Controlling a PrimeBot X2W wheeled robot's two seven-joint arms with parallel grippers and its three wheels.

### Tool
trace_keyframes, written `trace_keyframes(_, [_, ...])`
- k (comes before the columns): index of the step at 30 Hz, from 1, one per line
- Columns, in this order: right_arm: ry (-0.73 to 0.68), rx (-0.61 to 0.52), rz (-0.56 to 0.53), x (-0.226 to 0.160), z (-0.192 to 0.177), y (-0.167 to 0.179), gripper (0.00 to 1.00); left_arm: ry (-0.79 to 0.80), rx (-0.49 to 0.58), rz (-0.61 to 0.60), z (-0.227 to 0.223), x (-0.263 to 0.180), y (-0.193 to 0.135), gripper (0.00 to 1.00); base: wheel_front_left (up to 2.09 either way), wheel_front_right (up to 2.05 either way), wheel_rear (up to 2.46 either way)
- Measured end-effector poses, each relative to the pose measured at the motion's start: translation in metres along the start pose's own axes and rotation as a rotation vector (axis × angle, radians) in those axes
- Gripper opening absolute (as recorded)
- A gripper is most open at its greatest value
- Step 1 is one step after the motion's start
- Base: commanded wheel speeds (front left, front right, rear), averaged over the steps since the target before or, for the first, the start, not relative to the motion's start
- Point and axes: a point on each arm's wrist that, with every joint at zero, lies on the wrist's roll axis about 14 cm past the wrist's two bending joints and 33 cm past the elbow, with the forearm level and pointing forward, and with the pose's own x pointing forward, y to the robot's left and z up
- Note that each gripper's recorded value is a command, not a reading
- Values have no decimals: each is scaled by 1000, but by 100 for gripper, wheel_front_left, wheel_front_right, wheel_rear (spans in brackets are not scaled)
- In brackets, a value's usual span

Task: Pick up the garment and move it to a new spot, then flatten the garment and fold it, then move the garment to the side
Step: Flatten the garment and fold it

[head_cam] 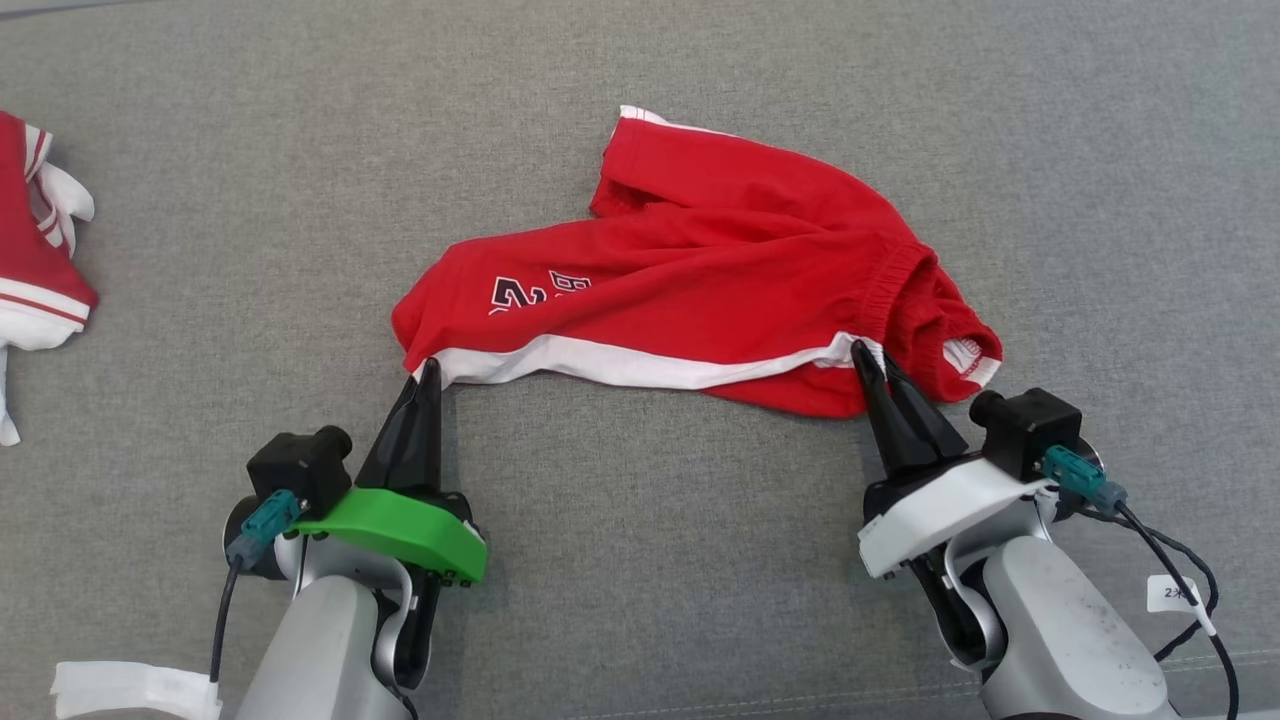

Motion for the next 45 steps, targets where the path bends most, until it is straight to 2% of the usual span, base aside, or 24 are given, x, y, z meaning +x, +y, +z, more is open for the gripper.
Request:
trace_keyframes(5, [-47,12,-24,-7,17,-3,0,-49,10,-10,17,-8,-5,0,0,0,0])
trace_keyframes(11, [-153,-13,-3,-9,59,1,0,-162,77,-58,63,-12,-14,0,0,0,0])
trace_keyframes(16, [-368,-90,53,7,153,5,0,-376,245,-111,164,-4,-16,0,0,0,0])
trace_keyframes(18, [-432,-171,78,16,190,5,0,-454,328,-133,206,1,-19,0,0,0,0])
trace_keyframes(22, [-531,-255,124,43,254,16,0,-522,455,-123,265,21,-15,0,0,0,0])
trace_keyframes(25, [-623,-349,143,61,313,23,0,-590,561,-137,314,37,-28,0,0,0,0])
trace_keyframes(29, [-643,-491,131,91,352,22,0,-665,660,-146,361,61,-44,0,0,0,0])
trace_keyframes(33, [-642,-559,100,128,368,10,0,-673,753,-138,374,98,-45,0,0,0,0])
trace_keyframes(37, [-609,-552,36,162,356,-21,0,-687,778,-144,370,130,-53,0,0,0,0])
trace_keyframes(41, [-539,-531,45,196,313,-32,0,-730,751,-150,361,146,-53,0,0,0,0])
trace_keyframes(45, [-440,-514,94,220,249,-37,0,-620,674,-129,302,168,-20,0,0,0,0])
